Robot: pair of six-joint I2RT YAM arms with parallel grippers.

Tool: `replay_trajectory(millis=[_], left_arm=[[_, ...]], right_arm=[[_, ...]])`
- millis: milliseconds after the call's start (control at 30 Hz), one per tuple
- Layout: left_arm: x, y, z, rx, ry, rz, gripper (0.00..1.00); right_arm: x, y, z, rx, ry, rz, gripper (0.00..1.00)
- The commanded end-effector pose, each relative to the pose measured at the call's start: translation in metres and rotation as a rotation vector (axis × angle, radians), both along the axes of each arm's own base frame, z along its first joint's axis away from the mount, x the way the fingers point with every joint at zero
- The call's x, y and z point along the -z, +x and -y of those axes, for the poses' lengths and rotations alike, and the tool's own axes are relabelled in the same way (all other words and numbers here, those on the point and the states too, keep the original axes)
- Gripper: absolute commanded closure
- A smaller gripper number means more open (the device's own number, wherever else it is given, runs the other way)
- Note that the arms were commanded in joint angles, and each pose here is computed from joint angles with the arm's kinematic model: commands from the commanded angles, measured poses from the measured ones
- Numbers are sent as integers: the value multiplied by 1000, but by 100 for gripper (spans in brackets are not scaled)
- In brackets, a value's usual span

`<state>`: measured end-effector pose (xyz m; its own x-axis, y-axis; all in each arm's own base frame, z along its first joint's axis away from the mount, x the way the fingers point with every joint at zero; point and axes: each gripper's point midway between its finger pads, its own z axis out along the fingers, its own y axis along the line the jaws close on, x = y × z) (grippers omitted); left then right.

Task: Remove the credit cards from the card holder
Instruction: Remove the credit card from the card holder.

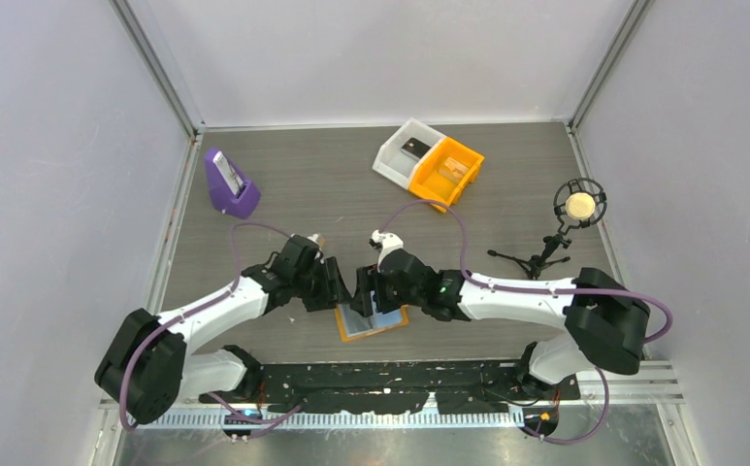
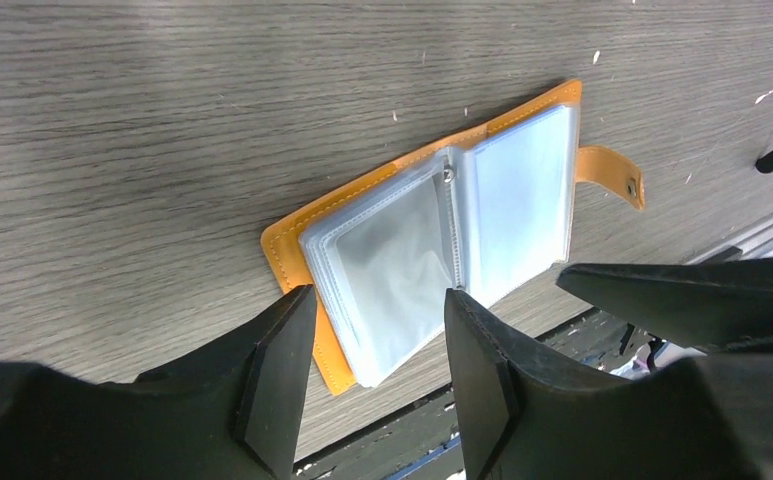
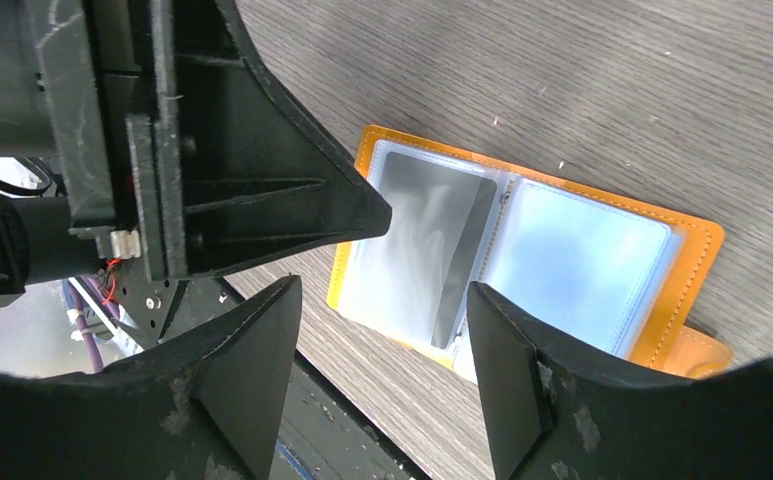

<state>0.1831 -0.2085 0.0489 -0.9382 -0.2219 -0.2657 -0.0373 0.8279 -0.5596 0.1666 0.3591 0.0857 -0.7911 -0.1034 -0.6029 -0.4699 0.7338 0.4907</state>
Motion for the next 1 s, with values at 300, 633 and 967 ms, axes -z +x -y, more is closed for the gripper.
replay_trajectory(millis=[300, 633, 967], left_arm=[[-35, 20, -44, -162, 144, 146, 48], [-45, 12, -70, -173, 177, 180, 47], [-39, 4, -61, -146, 119, 159, 47]], right_arm=[[-11, 2, -5, 47, -35, 19, 44], [15, 8, -15, 99, -194, 28, 50], [37, 11, -17, 95, -273, 26, 56]])
